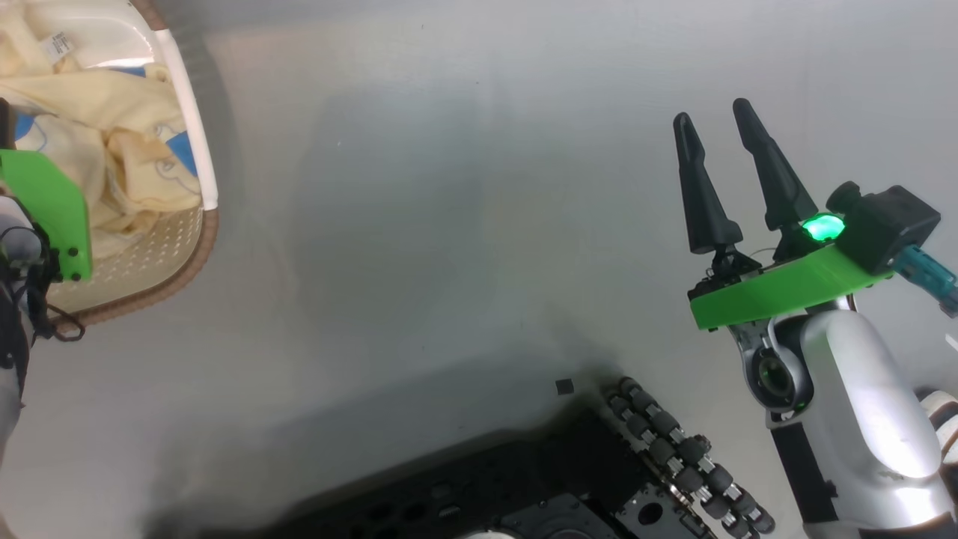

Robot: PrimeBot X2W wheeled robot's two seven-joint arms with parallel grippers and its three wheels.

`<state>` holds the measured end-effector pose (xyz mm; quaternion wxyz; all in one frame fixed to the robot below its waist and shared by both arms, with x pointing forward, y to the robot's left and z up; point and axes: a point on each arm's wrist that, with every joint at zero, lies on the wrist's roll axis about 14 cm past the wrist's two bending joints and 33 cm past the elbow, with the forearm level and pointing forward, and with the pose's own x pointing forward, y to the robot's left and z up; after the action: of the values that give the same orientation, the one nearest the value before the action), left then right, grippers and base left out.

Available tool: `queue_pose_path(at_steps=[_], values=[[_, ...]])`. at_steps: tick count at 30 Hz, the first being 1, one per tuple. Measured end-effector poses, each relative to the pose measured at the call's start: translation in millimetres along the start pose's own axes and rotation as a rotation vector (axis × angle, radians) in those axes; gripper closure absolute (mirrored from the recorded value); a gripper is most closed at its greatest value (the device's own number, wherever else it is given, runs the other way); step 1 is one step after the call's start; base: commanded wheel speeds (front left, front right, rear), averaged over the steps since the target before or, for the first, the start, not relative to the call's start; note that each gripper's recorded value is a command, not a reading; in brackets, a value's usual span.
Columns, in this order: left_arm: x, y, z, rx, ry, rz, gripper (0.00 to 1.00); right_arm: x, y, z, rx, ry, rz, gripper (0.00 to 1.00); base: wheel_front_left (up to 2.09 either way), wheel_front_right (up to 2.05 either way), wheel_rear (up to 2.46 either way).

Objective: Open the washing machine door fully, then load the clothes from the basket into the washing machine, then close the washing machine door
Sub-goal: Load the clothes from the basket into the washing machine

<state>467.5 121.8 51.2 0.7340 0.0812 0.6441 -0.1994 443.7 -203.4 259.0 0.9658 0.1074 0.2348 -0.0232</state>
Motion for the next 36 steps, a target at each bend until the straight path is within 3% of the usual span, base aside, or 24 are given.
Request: queue_pose_path(at_steps=[25, 26, 27, 36], values=[[4.7, 2.4, -14.0, -0.043, 0.146, -0.015, 0.02, 2.0, 1.9, -4.8, -0.01, 0.008, 0.009, 0.0, 0.0, 0.0, 0.0], [4.9, 1.4, -14.8, -0.044, 0.149, -0.017, 0.59, 2.1, 2.1, -5.0, -0.01, 0.008, 0.009, 0.0, 0.0, 0.0, 0.0], [5.0, 1.0, -15.9, -0.046, 0.152, -0.017, 1.0, 2.3, 2.3, -5.1, -0.009, 0.008, 0.01, 0.0, 0.0, 0.0, 0.0], [4.1, 1.5, -17.5, -0.086, 0.16, -0.022, 1.0, 4.1, 4.9, -6.7, -0.013, 0.01, 0.018, 0.0, 0.0, 0.0, 0.0]])
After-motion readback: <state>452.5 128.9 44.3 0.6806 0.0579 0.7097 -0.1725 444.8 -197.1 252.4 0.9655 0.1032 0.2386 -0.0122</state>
